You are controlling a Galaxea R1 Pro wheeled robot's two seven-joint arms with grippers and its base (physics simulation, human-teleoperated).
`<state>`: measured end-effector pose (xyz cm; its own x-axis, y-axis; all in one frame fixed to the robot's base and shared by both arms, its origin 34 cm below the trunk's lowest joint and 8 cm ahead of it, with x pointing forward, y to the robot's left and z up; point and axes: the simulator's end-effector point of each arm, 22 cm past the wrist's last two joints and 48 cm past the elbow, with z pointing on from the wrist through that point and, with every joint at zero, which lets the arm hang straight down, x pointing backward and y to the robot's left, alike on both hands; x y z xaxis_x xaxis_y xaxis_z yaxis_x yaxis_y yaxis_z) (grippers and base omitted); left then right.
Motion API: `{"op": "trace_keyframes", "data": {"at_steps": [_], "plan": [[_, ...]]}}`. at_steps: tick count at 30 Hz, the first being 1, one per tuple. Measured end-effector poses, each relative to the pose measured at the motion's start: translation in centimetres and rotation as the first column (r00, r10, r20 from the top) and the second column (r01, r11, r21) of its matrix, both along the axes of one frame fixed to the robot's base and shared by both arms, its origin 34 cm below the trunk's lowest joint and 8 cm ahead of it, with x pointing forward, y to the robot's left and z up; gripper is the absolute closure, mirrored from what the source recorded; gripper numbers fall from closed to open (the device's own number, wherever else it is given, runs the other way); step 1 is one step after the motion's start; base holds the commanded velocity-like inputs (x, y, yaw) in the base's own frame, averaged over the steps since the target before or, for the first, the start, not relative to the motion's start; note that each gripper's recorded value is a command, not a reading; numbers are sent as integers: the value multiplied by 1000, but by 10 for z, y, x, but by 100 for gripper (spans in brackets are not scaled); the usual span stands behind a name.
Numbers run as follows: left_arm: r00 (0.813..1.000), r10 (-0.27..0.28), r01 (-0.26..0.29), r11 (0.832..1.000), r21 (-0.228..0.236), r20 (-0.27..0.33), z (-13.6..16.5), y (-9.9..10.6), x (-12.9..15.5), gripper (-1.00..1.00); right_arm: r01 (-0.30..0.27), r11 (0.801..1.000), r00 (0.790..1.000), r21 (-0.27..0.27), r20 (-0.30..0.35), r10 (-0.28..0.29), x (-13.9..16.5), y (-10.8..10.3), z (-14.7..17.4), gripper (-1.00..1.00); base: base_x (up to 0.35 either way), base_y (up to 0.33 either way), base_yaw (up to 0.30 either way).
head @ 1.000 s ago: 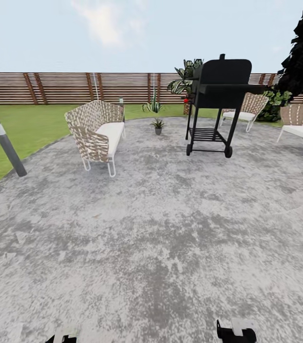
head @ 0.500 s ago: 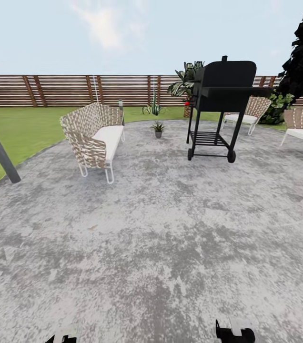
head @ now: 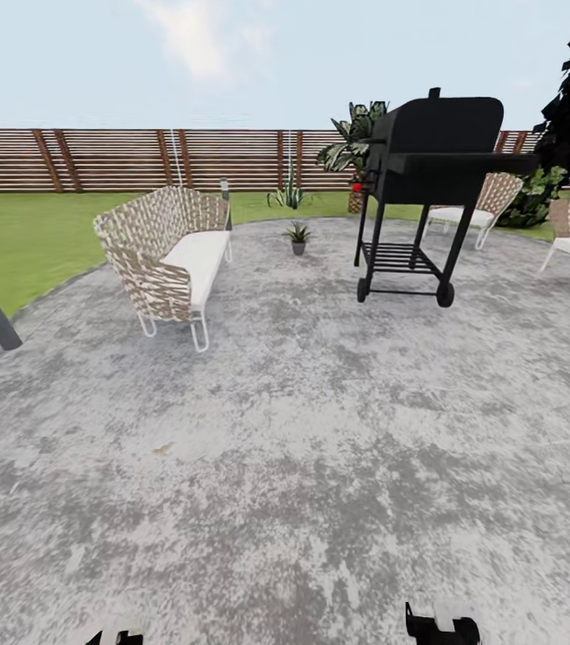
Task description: Pick up the pesticide atomizer in the garden and spray insectifuge to fully cover both potted plants in the garden.
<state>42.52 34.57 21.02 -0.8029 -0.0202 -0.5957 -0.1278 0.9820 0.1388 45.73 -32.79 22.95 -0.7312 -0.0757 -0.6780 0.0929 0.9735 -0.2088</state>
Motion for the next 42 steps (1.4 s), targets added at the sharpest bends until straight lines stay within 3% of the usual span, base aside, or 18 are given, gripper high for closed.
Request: {"op": "trace_keyframes", "data": {"at_steps": [42], "plan": [[1000,-3,3,1000,0,-1,0,-1,0,100,1,1000,1000,-6,0,-1,0,-4,0,-100,338,0,0]]}}
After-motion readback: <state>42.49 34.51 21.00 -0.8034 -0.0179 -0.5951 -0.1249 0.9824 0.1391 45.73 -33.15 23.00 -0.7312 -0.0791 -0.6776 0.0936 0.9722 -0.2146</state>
